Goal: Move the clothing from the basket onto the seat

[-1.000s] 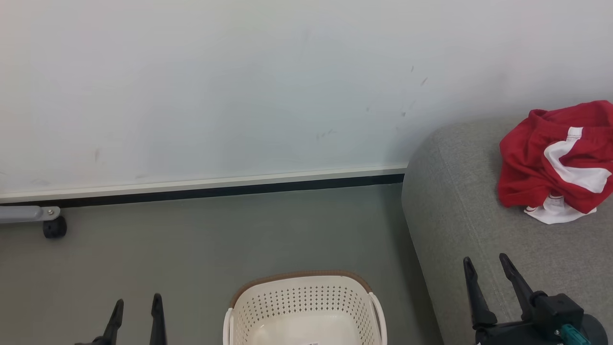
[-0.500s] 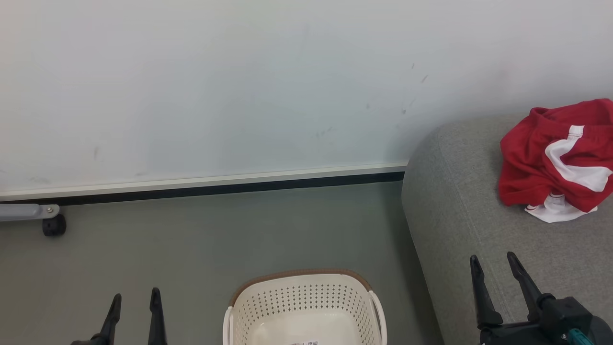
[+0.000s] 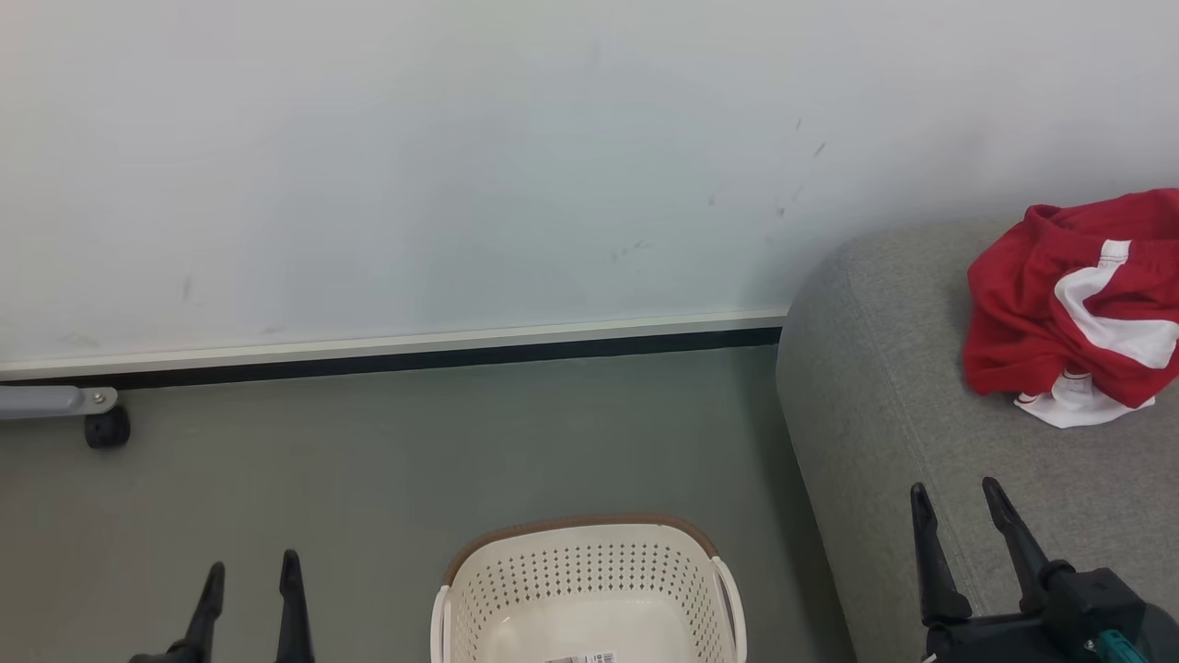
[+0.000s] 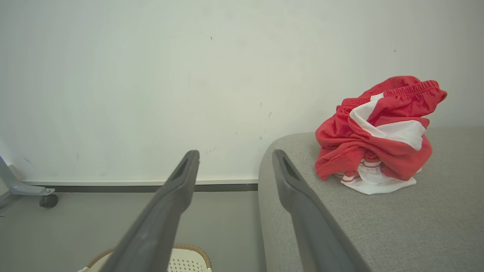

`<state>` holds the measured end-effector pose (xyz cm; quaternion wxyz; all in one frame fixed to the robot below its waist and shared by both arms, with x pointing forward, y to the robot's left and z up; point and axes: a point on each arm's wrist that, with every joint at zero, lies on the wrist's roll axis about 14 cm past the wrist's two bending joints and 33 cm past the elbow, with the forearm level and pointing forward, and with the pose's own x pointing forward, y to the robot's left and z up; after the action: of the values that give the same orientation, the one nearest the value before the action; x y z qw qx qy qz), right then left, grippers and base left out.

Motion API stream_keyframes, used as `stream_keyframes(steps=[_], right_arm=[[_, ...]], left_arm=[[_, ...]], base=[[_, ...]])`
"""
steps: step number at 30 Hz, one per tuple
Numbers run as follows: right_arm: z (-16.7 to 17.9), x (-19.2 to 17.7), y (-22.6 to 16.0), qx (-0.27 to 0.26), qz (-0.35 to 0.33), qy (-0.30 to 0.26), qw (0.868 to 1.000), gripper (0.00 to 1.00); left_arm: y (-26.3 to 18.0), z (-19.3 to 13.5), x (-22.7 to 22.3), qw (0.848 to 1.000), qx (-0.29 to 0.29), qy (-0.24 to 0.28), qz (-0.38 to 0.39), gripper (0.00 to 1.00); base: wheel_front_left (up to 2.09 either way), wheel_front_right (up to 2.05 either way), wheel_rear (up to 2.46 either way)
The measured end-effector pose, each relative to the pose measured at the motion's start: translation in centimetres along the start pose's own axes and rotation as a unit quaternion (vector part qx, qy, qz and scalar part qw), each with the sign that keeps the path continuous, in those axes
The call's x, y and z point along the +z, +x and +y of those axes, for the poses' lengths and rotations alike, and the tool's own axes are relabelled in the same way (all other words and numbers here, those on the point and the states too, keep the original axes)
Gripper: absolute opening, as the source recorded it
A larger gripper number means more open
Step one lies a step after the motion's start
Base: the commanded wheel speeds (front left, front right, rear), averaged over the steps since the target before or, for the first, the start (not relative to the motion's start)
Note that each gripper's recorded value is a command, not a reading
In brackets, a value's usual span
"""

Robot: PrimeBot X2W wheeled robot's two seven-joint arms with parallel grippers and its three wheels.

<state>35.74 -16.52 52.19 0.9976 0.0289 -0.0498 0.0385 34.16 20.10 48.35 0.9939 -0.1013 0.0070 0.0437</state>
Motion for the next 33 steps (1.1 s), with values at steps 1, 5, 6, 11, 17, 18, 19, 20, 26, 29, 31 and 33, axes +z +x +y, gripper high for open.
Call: stream_keyframes(steps=[1, 5, 6, 11, 17, 18, 19, 20, 26, 29, 31, 33], right_arm=[[0.0, -0.1, 0.0, 0.000, 0.002, 0.001, 1.000, 0.00], [0.4, -2.2, -0.9, -0.002, 0.034, 0.007, 0.999, 0.00], [0.4, -2.7, -1.1, -0.003, 0.042, 0.009, 0.999, 0.00], [0.1, -3.1, -1.3, -0.011, 0.052, 0.023, 0.998, 0.00], [-0.6, -3.6, -1.2, -0.028, 0.068, 0.063, 0.995, 0.00], [-0.7, -3.7, -1.2, -0.032, 0.069, 0.073, 0.994, 0.00], [-0.7, -3.8, -1.2, -0.034, 0.073, 0.083, 0.993, 0.00], [-0.8, -3.9, -1.2, -0.036, 0.074, 0.091, 0.992, 0.00], [-1.3, -4.3, -1.1, -0.050, 0.086, 0.136, 0.986, 0.00], [-1.5, -4.2, -0.7, -0.057, 0.088, 0.166, 0.981, 0.00], [-1.7, -4.4, -0.8, -0.062, 0.092, 0.182, 0.977, 0.00], [-1.8, -4.5, -0.8, -0.066, 0.095, 0.197, 0.974, 0.00]], left_arm=[[0.0, 0.0, -0.1, 1.000, 0.000, 0.001, 0.001, 0.00], [-0.7, 0.1, -1.8, 1.000, 0.006, -0.003, 0.028, 0.00], [-0.9, 0.1, -2.3, 0.999, 0.008, -0.004, 0.035, 0.00], [-1.0, 0.2, -2.8, 0.999, 0.011, -0.019, 0.046, 0.00], [-1.0, 0.6, -3.2, 0.996, 0.024, -0.056, 0.060, 0.00], [-1.0, 0.7, -3.3, 0.996, 0.025, -0.062, 0.063, 0.00], [-0.9, 0.7, -3.3, 0.995, 0.025, -0.073, 0.065, 0.00], [-0.9, 0.7, -3.4, 0.994, 0.028, -0.081, 0.067, 0.00], [-0.7, 0.8, -3.5, 0.989, 0.034, -0.121, 0.075, 0.00], [-0.4, 0.8, -3.5, 0.985, 0.036, -0.150, 0.078, 0.00], [-0.4, 0.9, -3.7, 0.983, 0.040, -0.160, 0.084, 0.00], [-0.4, 0.9, -3.8, 0.980, 0.041, -0.175, 0.087, 0.00]], base=[[0.00, 0.00, 0.00], [0.00, 0.00, 0.00], [0.00, 0.00, 0.00], [0.00, 0.00, 0.00], [0.00, 0.00, 0.00], [0.00, 0.00, 0.00], [0.00, 0.00, 0.00], [0.00, 0.00, 0.00], [0.00, 0.00, 0.00], [0.00, 0.00, 0.00], [0.00, 0.00, 0.00], [0.00, 0.00, 0.00]])
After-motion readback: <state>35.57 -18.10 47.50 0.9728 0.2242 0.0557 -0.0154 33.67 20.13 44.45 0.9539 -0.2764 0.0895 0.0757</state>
